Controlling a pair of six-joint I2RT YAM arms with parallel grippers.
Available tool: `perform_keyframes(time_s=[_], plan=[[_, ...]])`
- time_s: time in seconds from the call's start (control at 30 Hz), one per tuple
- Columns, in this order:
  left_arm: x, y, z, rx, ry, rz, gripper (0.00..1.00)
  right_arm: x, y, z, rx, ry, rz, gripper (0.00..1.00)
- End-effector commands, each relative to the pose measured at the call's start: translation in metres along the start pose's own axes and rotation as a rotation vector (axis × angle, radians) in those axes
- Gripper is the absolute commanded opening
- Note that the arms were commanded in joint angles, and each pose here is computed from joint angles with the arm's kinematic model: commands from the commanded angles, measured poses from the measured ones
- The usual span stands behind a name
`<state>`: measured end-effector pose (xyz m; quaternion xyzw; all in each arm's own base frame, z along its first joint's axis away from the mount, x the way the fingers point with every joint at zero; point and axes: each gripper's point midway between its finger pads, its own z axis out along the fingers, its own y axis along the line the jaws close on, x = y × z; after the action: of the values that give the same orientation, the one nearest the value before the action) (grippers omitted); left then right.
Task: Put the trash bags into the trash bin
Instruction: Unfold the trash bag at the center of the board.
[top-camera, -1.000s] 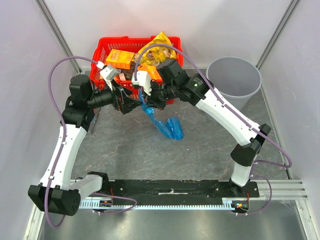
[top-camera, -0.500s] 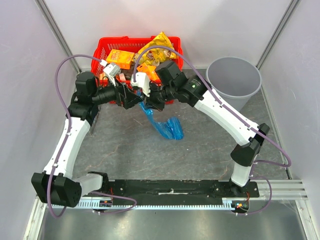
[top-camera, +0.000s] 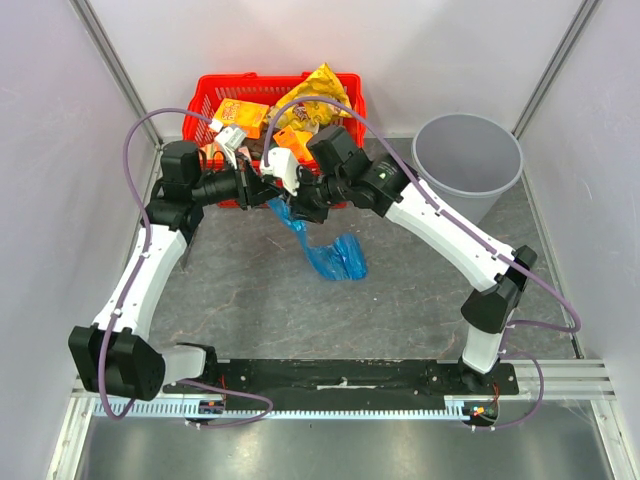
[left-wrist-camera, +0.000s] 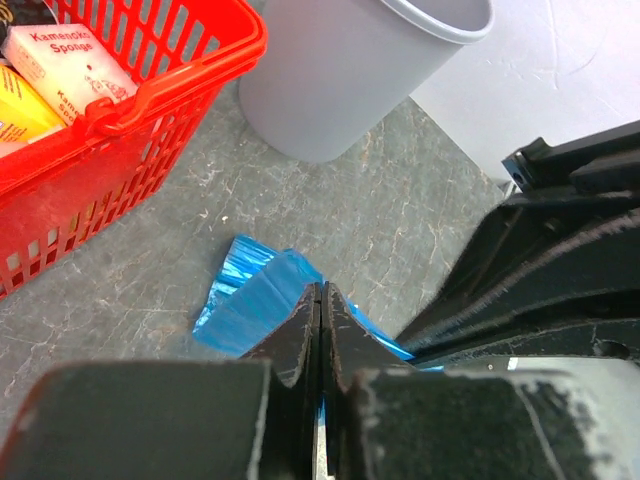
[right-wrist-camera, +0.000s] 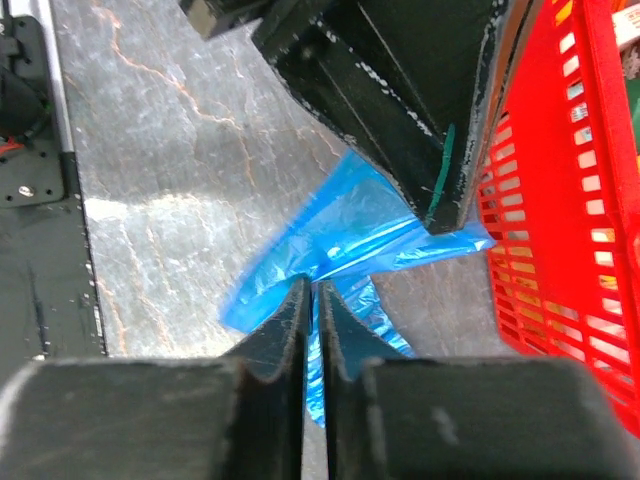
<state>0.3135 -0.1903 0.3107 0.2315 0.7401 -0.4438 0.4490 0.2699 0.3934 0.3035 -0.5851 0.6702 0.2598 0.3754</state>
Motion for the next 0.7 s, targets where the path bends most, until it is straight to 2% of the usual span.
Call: perform_keyframes(time_s=[0.0,0.07,0.13,0.3,0.4,0.67], plan=[[-0.006,-0.013,-0.004,0.032,-0.022,0.040,0.02,-0.006,-0.011,-0.009,0.089,-0.017,-0.004,0.23],[-0.006,-0.012,-0.007,0.015,-0.020,0.060,0.02,0.001,-0.016,-0.014,0.129,0.007,-0.007,0.35],[-0.007,-0.011,-0.011,-0.011,-0.014,0.088,0.02,0.007,-0.017,-0.020,0.156,0.021,-0.013,0.41],[-0.012,-0.013,-0.018,-0.046,-0.011,0.149,0.02,0.019,-0.022,-0.040,0.217,0.024,-0.019,0.44],[-0.019,-0.017,-0.021,-0.051,-0.009,0.173,0.02,0.030,-0.027,-0.048,0.251,0.039,-0.016,0.52],[-0.058,-0.061,-0.037,0.043,-0.047,0.259,0.02,0.098,-0.064,-0.042,0.325,0.135,0.100,0.62]])
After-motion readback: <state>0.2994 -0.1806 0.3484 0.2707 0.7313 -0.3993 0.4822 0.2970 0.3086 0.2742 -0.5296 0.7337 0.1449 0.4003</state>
